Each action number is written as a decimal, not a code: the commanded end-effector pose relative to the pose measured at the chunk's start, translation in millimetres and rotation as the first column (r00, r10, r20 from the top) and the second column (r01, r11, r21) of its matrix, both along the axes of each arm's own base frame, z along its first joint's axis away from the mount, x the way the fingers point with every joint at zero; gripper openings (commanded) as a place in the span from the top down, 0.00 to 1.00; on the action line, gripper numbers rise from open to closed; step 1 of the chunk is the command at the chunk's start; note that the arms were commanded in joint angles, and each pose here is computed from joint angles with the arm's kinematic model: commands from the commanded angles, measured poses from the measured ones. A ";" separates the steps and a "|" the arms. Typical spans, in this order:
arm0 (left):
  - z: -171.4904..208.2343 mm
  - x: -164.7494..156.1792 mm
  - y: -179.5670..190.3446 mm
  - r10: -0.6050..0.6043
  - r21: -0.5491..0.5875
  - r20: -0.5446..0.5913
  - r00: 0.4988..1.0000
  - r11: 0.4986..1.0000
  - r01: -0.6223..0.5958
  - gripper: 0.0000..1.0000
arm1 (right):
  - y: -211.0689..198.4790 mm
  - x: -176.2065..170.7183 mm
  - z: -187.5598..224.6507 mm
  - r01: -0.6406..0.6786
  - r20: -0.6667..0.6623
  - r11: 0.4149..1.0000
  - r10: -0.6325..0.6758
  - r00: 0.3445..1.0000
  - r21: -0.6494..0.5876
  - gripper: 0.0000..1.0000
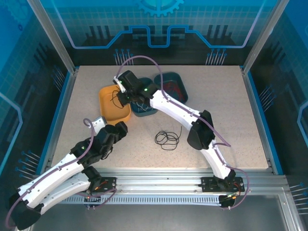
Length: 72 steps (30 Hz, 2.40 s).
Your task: Untangle the cables
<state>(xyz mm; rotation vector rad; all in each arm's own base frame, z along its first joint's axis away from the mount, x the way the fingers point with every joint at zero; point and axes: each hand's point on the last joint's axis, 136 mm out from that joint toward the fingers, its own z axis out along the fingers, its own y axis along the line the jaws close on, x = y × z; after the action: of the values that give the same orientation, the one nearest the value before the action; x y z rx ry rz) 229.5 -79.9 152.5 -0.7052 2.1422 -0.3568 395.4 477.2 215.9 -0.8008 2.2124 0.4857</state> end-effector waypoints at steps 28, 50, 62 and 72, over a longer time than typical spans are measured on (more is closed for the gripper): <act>7.0 4.8 -5.9 -0.051 0.018 0.035 0.998 0.999 0.050 0.01 | -7.6 7.0 -17.2 -0.001 -0.063 1.000 0.000 0.998 -0.006 0.66; 21.4 34.6 -149.8 -0.646 -0.037 0.070 0.760 0.760 0.649 0.01 | -264.2 -96.3 -37.8 0.535 -0.100 0.826 -0.556 0.825 -0.177 0.46; 1.7 31.8 -179.8 -0.723 -0.055 0.037 0.690 0.688 0.724 0.01 | -328.0 -147.2 -115.1 0.686 -0.311 0.701 -0.708 0.634 -0.197 0.50; -7.1 32.7 -179.0 -0.711 -0.068 0.025 0.703 0.701 0.710 0.01 | -308.3 -122.5 -136.8 0.678 -0.385 0.733 -0.643 0.663 -0.057 0.61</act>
<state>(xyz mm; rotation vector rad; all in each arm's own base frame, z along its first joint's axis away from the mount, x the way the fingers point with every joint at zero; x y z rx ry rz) 263.2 -253.6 145.6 0.1286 2.3484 -0.8227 258.6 155.9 79.3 0.2032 2.6548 0.2731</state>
